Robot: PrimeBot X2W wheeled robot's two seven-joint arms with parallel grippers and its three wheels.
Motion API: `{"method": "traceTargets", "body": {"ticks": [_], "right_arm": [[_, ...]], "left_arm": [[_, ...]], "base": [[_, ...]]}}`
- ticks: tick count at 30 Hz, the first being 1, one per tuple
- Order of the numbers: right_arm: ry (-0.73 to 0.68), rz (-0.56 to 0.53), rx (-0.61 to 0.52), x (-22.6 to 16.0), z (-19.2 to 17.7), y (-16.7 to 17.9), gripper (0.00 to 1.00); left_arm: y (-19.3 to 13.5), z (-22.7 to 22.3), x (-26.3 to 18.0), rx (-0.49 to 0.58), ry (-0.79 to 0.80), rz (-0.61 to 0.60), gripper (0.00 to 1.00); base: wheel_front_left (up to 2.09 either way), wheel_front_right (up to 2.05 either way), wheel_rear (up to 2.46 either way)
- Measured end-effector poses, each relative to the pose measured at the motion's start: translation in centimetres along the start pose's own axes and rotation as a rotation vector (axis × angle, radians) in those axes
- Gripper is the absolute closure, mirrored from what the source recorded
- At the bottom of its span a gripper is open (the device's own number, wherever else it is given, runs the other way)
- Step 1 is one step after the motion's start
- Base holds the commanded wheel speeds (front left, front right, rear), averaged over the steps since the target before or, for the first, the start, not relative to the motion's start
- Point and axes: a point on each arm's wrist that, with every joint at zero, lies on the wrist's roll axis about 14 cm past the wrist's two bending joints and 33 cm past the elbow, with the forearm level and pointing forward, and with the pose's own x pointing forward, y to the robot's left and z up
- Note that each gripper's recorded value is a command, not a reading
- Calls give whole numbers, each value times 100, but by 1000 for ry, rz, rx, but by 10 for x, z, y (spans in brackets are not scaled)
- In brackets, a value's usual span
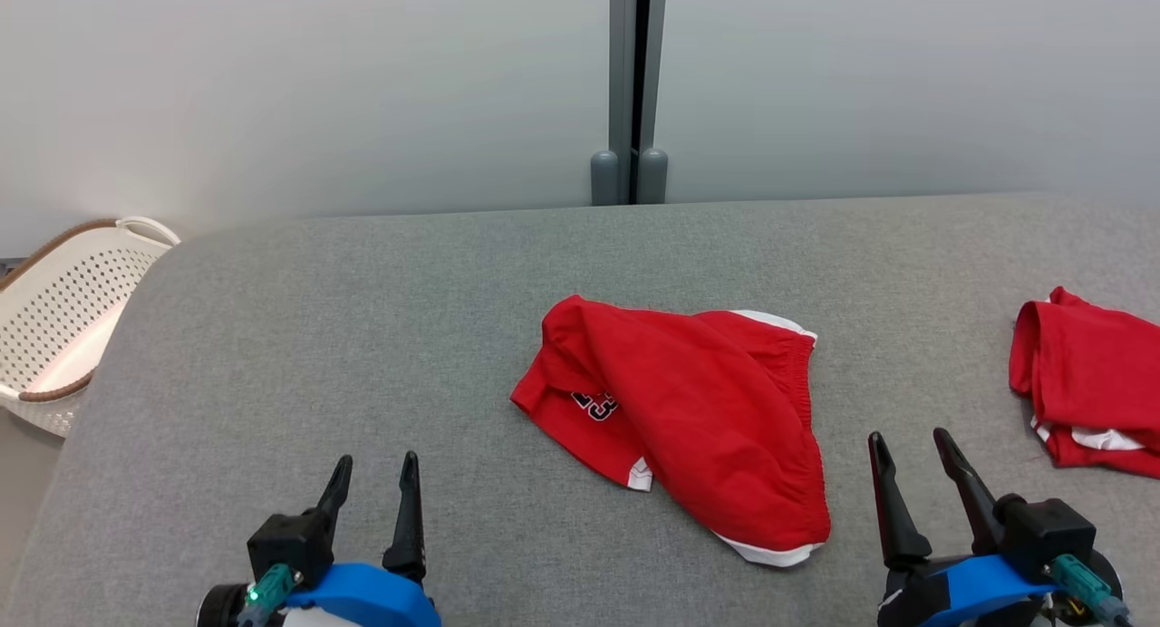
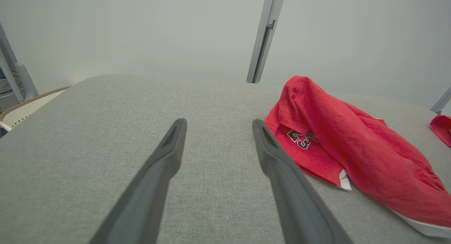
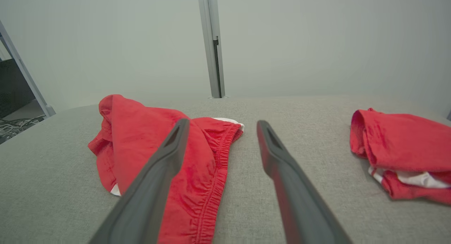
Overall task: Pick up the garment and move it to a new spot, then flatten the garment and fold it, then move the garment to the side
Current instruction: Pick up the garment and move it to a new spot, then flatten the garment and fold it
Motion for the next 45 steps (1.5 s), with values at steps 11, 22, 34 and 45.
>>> {"method": "traceTargets", "body": {"ticks": [11, 22, 34, 45], "right_arm": [[46, 18, 0, -9, -15, 7, 0], [57, 17, -4, -11, -18, 6, 0], [215, 21, -28, -23, -65, 5, 0], [408, 128, -141, -10, -115, 25, 0]], "left_arm": [[6, -2, -14, -9, -13, 36, 0], [7, -3, -15, -9, -11, 36, 0], [9, -8, -15, -8, 0, 47, 0], [25, -18, -18, -13, 29, 101, 0]], "base": [[0, 0, 0], [0, 0, 0], [0, 0, 0], [0, 0, 0]]}}
